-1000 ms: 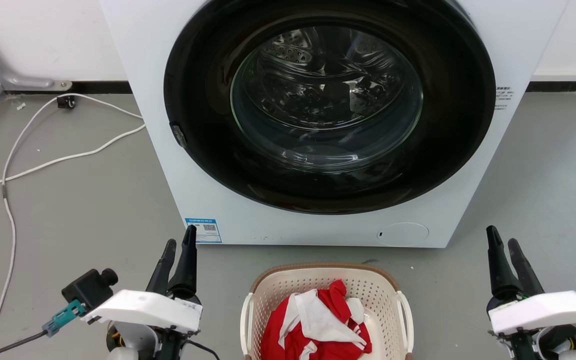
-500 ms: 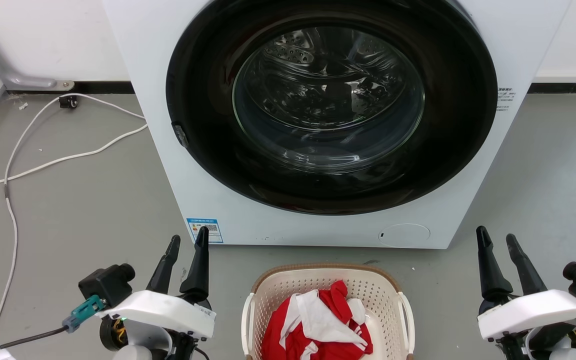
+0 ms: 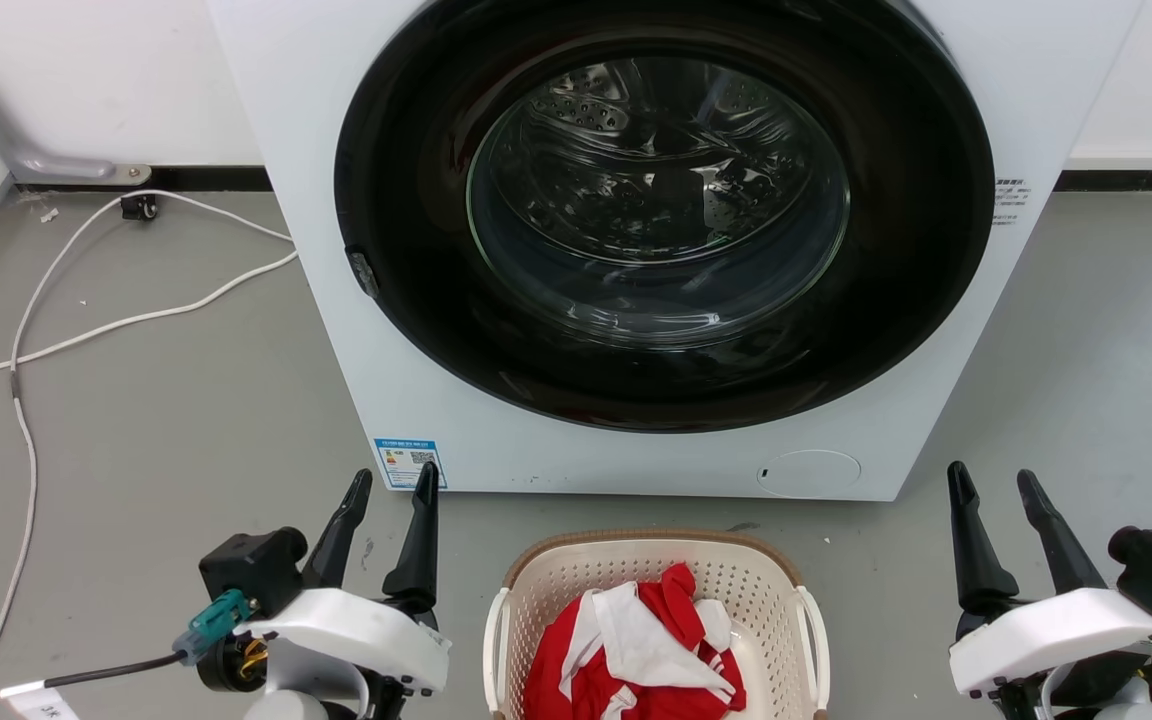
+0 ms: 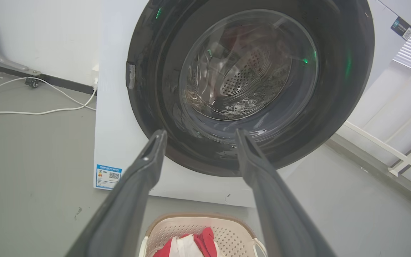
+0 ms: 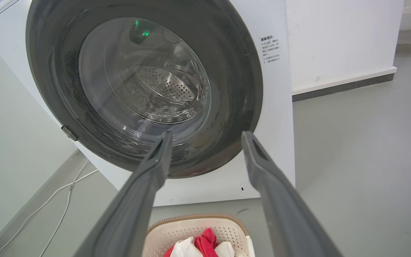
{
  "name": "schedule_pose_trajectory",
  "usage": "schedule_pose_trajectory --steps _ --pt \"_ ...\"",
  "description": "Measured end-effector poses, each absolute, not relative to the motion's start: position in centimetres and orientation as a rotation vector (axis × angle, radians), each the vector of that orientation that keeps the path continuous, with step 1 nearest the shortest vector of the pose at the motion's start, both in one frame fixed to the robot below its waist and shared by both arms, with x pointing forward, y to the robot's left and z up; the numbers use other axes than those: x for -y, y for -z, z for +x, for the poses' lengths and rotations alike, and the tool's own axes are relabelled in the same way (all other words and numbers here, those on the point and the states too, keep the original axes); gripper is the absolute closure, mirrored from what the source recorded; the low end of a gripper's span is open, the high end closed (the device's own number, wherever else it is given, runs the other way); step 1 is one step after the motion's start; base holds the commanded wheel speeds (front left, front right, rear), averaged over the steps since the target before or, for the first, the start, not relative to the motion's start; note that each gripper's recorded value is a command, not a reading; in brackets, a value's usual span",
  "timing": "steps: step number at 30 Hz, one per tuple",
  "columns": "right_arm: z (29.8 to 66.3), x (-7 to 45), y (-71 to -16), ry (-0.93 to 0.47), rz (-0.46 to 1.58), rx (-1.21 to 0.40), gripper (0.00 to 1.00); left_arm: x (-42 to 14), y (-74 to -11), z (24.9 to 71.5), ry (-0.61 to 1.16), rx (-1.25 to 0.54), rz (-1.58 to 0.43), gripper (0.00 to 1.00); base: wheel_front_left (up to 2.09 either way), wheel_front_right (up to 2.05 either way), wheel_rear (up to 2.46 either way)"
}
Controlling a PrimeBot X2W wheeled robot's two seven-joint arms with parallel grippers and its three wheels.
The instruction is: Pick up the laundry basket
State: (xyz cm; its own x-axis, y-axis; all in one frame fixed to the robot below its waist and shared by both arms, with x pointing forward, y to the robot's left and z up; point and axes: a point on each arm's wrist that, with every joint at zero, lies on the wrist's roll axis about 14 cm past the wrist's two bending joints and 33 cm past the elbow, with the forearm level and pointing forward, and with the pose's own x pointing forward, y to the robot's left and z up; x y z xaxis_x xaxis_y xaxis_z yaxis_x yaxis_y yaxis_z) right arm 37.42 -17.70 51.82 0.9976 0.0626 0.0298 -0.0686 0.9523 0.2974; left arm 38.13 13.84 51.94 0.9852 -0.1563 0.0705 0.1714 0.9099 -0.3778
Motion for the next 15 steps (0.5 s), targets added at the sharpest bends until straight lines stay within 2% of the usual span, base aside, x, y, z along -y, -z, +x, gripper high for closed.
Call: schedule_pose_trajectory --steps 15 --pt "37.30 17.59 -51.96 -0.075 0.187 0.033 0.00 -13.19 -51.86 38.01 0.196 0.056 -0.244 0.00 0.00 0.00 0.00"
